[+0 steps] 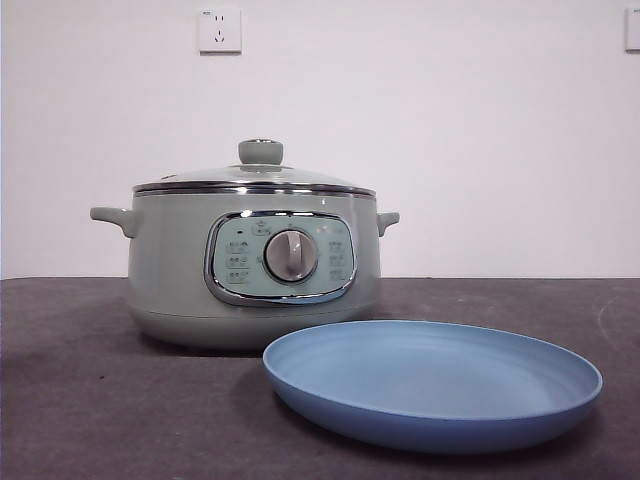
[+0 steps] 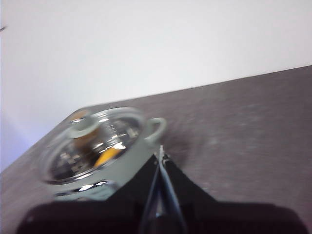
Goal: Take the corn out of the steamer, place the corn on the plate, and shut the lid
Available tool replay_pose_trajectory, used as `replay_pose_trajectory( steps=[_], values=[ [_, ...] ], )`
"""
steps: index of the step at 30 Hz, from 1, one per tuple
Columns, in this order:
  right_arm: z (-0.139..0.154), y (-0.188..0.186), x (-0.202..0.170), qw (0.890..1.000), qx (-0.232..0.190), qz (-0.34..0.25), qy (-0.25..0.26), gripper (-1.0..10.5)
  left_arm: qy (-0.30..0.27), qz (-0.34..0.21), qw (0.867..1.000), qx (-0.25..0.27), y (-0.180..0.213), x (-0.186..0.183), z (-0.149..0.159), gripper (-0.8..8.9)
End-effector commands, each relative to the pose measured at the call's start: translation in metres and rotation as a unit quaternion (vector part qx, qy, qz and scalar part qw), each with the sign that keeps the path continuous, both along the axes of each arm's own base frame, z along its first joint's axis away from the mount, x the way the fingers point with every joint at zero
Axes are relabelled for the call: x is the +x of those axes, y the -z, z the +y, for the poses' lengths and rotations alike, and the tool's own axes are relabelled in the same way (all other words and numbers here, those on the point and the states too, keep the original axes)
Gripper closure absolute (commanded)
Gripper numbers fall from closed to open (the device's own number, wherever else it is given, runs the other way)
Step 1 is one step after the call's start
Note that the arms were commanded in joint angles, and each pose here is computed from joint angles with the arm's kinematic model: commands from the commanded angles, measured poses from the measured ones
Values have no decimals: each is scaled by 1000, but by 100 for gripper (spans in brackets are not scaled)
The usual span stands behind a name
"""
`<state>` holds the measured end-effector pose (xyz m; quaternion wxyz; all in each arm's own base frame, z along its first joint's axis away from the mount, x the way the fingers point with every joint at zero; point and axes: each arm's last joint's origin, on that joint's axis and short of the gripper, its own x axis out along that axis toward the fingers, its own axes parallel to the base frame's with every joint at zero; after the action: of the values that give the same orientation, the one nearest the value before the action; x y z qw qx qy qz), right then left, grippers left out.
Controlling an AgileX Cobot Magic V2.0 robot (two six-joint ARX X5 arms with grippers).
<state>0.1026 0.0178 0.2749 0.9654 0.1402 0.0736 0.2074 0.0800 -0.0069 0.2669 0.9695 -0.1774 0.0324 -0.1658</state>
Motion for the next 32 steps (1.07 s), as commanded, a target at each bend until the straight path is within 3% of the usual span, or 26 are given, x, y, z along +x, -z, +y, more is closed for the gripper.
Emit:
replay_pose_trajectory(
  steps=[1,5,13,20,27,29,30,32],
  values=[
    [3,-26,13,998,-20,23,-47,958,22,9,1000,-1,-18,0,-1,820],
    [8,-54,32,990,-38,63,-121,958,53,33,998,0,-40,4,-3,820],
    [21,-94,63,964,-36,108,-242,958,146,72,985,58,-77,20,-6,820],
    [30,-103,70,956,-37,111,-269,958,178,95,975,95,-100,39,-6,821],
    [32,-103,69,955,-37,110,-274,935,180,105,974,92,-104,46,-5,810],
    [32,-103,69,955,-37,110,-274,873,180,107,974,88,-104,46,-6,727],
    [32,-103,69,955,-37,110,-274,804,179,110,974,83,-104,46,-6,632],
    [32,-103,69,955,-37,110,-274,609,179,114,974,76,-104,46,-6,353]
  ],
)
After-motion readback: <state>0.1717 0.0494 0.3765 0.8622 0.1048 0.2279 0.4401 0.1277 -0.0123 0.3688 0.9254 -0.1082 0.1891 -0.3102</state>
